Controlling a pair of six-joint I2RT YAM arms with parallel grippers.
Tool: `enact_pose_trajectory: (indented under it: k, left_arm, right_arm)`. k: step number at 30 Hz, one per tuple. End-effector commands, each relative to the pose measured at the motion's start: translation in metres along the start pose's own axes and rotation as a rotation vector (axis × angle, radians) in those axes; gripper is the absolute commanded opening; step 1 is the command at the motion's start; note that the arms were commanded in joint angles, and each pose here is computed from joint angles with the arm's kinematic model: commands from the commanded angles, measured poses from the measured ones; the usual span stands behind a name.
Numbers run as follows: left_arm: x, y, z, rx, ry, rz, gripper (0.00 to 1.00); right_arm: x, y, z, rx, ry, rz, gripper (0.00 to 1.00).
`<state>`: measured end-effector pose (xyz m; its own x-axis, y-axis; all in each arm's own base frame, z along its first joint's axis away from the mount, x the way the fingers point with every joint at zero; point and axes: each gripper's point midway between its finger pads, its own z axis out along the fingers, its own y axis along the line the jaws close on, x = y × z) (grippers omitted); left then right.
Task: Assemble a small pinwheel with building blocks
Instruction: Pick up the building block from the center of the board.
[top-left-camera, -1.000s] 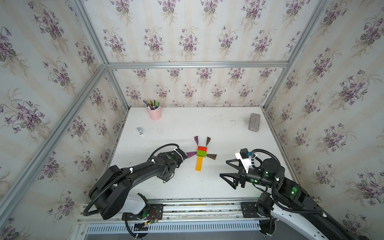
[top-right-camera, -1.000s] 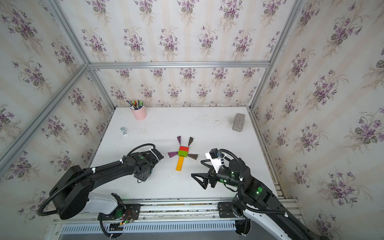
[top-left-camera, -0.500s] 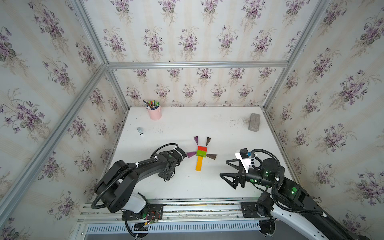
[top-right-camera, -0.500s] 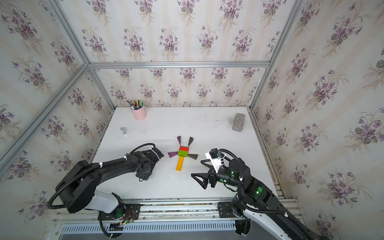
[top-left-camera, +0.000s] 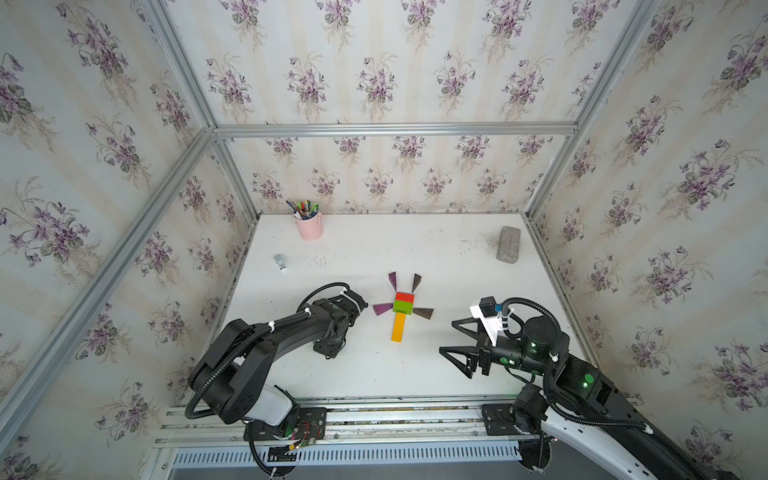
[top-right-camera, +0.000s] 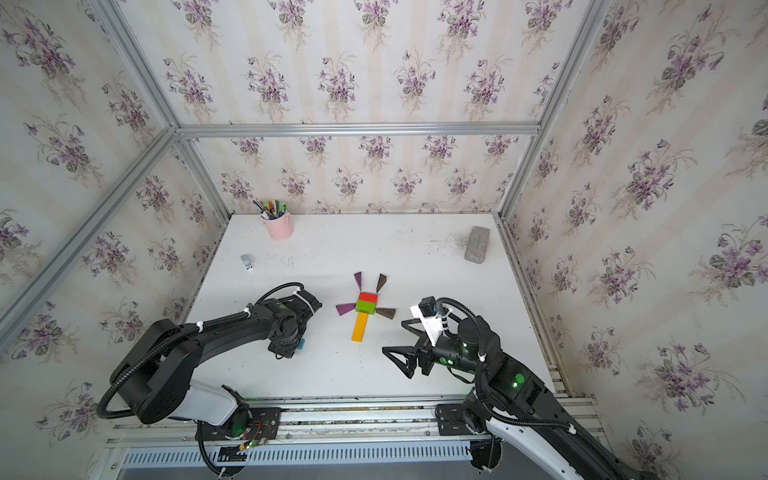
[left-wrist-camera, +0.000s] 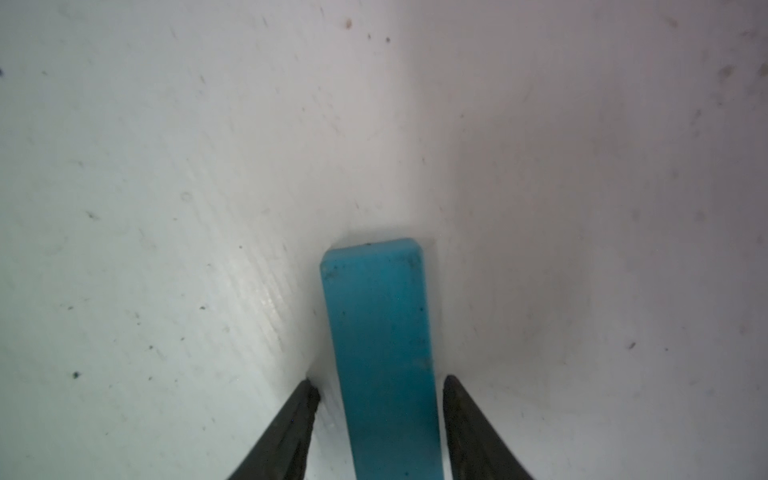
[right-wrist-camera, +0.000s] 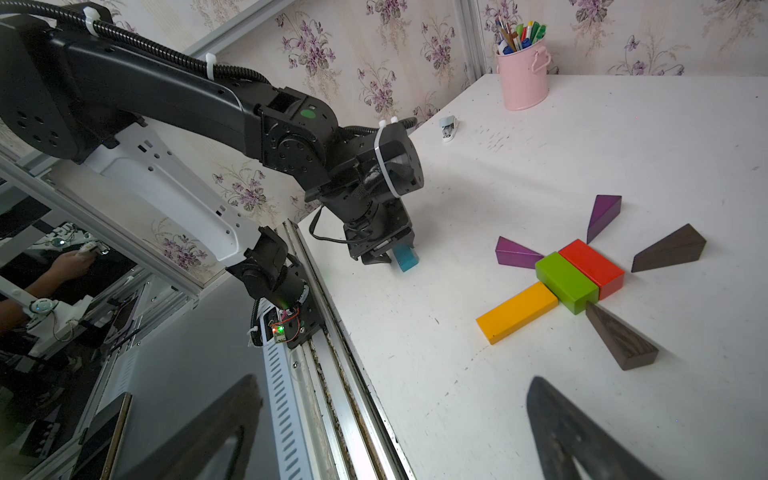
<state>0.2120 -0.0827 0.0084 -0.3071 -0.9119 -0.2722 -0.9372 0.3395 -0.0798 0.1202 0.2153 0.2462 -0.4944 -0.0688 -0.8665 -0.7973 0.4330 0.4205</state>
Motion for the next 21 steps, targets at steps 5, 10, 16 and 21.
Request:
enact_pose_trajectory:
  k: [5,10,16,21]
  left_arm:
    - [0.003,0.001,0.017,-0.037,0.002,0.042,0.38]
    - [0.008,-0.005,0.02,-0.042,0.012,0.127,0.27]
    - [0.004,-0.011,0.02,-0.038,-0.013,0.302,0.18]
    - [0.008,-0.019,0.021,-0.045,-0.001,0.478,0.18]
  right_arm:
    - [-0.005,0.001,0.0,-0.004,-0.017,-0.003,1.0]
    - [-0.005,0.002,0.0,-0.006,-0.021,-0.006,1.0]
    - [-0.006,0.002,0.0,-0.006,-0.021,-0.006,1.0]
    - [-0.005,0.002,0.0,-0.004,-0.022,-0.005,0.99]
